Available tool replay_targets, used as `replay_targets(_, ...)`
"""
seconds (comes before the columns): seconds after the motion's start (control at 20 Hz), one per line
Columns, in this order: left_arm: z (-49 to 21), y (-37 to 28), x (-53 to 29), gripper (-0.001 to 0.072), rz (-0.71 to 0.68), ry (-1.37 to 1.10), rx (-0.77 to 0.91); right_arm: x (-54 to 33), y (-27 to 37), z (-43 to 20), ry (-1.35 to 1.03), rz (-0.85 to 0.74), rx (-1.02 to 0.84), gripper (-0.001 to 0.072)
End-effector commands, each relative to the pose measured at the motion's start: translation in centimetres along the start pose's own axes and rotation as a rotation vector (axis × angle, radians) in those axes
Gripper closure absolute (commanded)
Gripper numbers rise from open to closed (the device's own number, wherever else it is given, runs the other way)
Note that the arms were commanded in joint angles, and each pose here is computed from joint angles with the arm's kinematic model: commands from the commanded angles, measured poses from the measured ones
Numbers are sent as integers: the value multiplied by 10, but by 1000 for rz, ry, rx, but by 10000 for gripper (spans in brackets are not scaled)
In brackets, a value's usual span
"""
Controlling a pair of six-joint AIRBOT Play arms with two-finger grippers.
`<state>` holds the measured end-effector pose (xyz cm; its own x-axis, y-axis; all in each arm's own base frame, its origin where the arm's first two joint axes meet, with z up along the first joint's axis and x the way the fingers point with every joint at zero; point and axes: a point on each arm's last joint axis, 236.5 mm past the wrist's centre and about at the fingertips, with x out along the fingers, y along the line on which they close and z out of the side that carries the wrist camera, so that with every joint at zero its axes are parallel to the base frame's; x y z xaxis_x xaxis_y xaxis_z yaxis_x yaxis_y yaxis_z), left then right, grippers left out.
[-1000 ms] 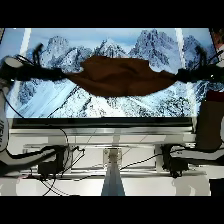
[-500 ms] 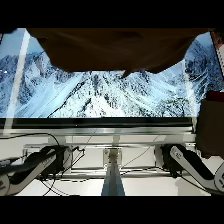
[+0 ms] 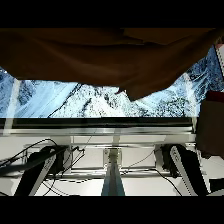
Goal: Fold the clothes and pants, and hang the long-sleeved shirts on hangers.
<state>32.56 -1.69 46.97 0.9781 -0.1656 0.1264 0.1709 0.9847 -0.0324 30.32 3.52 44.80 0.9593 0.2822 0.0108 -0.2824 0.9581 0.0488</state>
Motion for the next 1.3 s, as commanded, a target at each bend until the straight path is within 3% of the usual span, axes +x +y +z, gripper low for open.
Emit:
replay_targets(0.0, -67, 10, 26, 692, -12, 224, -79, 18, -15, -15, 41, -3, 73, 699)
replay_targets(0.25, -271, 44, 102, 692, -44, 710, -258, 112, -80, -141, 322, 8, 325, 699)
replay_targets(0.5, -448, 39, 149, 691, -54, 964, -427, 196, -66, -326, 689, 80, 395, 698)
replay_targets(0.6, -478, 34, 167, 691, -33, 942, -510, 221, -66, -379, 739, 53, 388, 699)
replay_targets(0.75, -485, 35, 183, 691, -3, 883, -583, 246, -74, -411, 714, -9, 395, 682)
replay_targets(0.8, -485, 36, 183, 624, -3, 883, -573, 247, -75, -414, 715, -13, 395, 558)
replay_targets(0.85, -485, 38, 181, 277, -14, 890, -556, 246, -77, -414, 717, -18, 385, 369)
replay_targets(0.9, -486, 39, 177, 9, -24, 905, -553, 242, -82, -415, 733, -30, 378, 324)
replay_targets(1.1, -486, 63, 135, -6, -52, 1045, -429, 172, -126, -447, 1004, -93, 295, 348)
replay_targets(1.2, -488, 89, 91, -1, -33, 1202, -259, 121, -145, -464, 1180, -83, 289, 550)
replay_targets(1.25, -487, 103, 67, -1, -15, 1285, -180, 99, -148, -469, 1244, -44, 304, 548)
